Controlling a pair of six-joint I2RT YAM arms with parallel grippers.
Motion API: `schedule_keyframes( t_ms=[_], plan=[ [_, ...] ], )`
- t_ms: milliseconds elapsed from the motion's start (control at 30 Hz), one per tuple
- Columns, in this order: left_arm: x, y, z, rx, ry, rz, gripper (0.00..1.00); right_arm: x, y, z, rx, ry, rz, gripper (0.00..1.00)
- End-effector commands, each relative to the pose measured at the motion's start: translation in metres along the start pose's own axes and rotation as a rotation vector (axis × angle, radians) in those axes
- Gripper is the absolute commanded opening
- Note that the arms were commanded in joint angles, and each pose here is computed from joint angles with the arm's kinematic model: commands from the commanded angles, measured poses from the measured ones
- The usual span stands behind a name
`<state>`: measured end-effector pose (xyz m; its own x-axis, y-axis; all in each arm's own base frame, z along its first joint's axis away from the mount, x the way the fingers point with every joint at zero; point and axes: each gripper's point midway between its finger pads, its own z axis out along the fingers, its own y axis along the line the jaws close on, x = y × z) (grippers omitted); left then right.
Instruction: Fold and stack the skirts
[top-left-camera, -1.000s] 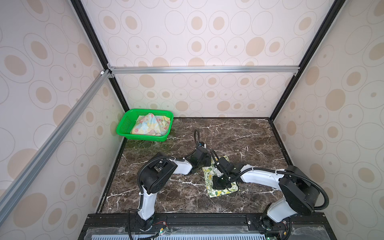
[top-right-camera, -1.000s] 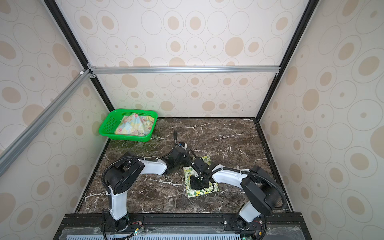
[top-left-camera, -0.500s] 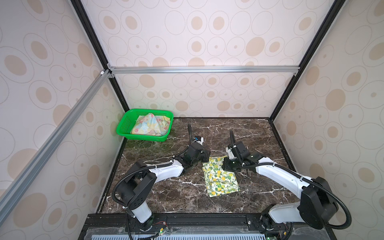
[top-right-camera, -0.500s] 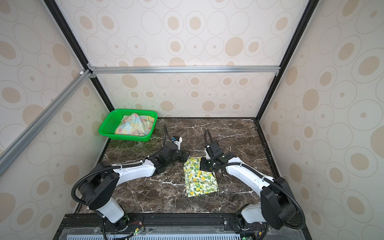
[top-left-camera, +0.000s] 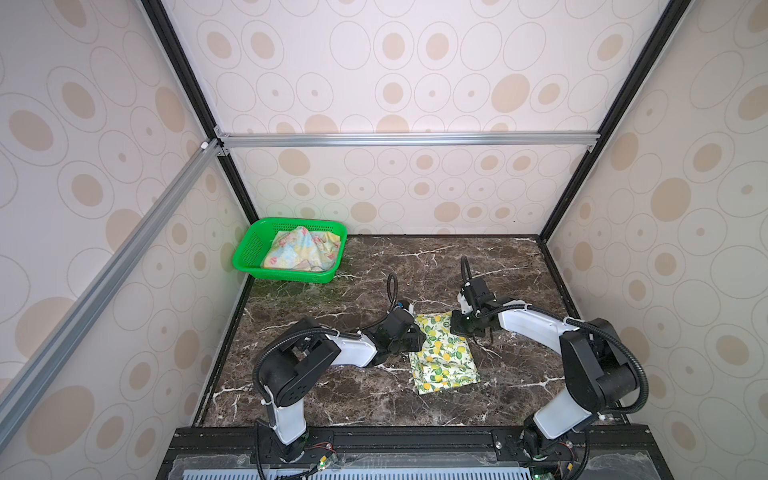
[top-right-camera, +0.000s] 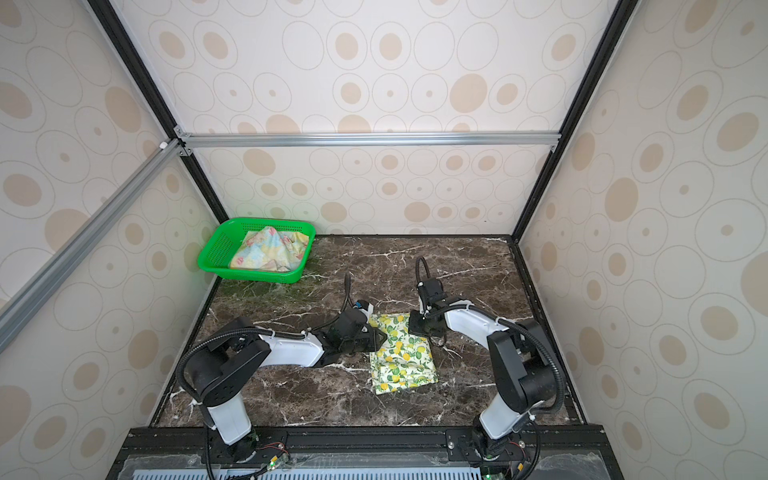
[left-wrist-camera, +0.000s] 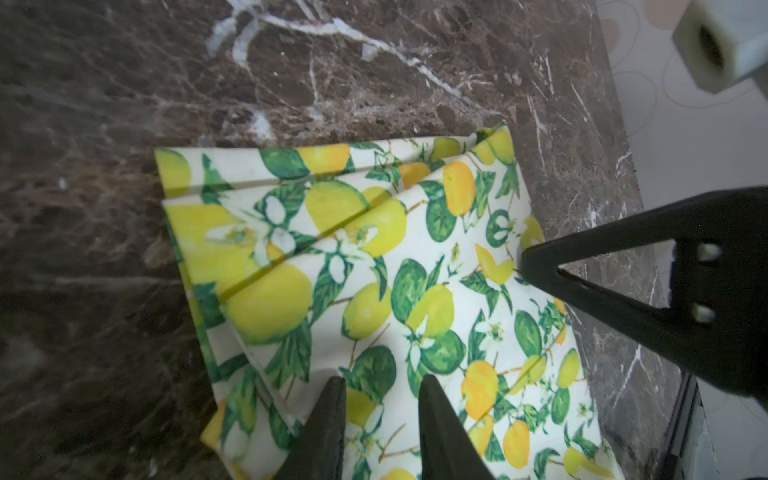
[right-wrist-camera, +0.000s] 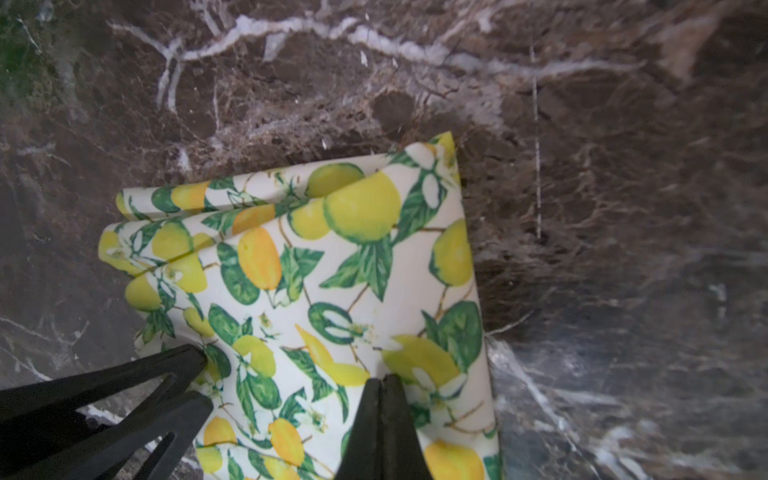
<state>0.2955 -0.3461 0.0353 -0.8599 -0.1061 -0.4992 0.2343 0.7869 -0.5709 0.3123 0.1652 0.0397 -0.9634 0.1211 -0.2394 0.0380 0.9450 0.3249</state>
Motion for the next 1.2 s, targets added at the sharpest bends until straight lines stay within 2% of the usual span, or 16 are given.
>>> schedule_keyframes(
  t_ms=[0,367,667,800,933,1033,1167],
  plan=[
    [-0.018,-0.006,0.009,-0.021,-0.03,0.041,0.31,-0.006,-0.002,0.004,0.001,-0.018,0.008,0.0],
    [-0.04,0.022,0.042,-0.115,-0.004,0.104,0.3,0.024,-0.024,0.005,0.04,0.014,0.095,0.0],
    [-0.078,0.014,0.064,-0.081,-0.054,0.183,0.3,0.061,-0.027,-0.012,0.008,-0.004,0.196,0.0],
    [-0.098,-0.005,0.048,-0.033,-0.105,0.205,0.3,0.059,-0.015,-0.023,-0.029,-0.01,0.183,0.0],
    [-0.103,-0.025,0.012,0.014,-0.129,0.197,0.31,0.032,-0.002,-0.046,-0.044,-0.092,0.108,0.0],
    [-0.09,-0.03,-0.011,0.021,-0.115,0.18,0.32,0.011,0.008,-0.048,-0.044,-0.118,0.035,0.0],
    [-0.057,-0.034,-0.03,0.036,-0.082,0.127,0.31,-0.008,0.016,-0.031,-0.039,-0.054,-0.037,0.0]
  ],
)
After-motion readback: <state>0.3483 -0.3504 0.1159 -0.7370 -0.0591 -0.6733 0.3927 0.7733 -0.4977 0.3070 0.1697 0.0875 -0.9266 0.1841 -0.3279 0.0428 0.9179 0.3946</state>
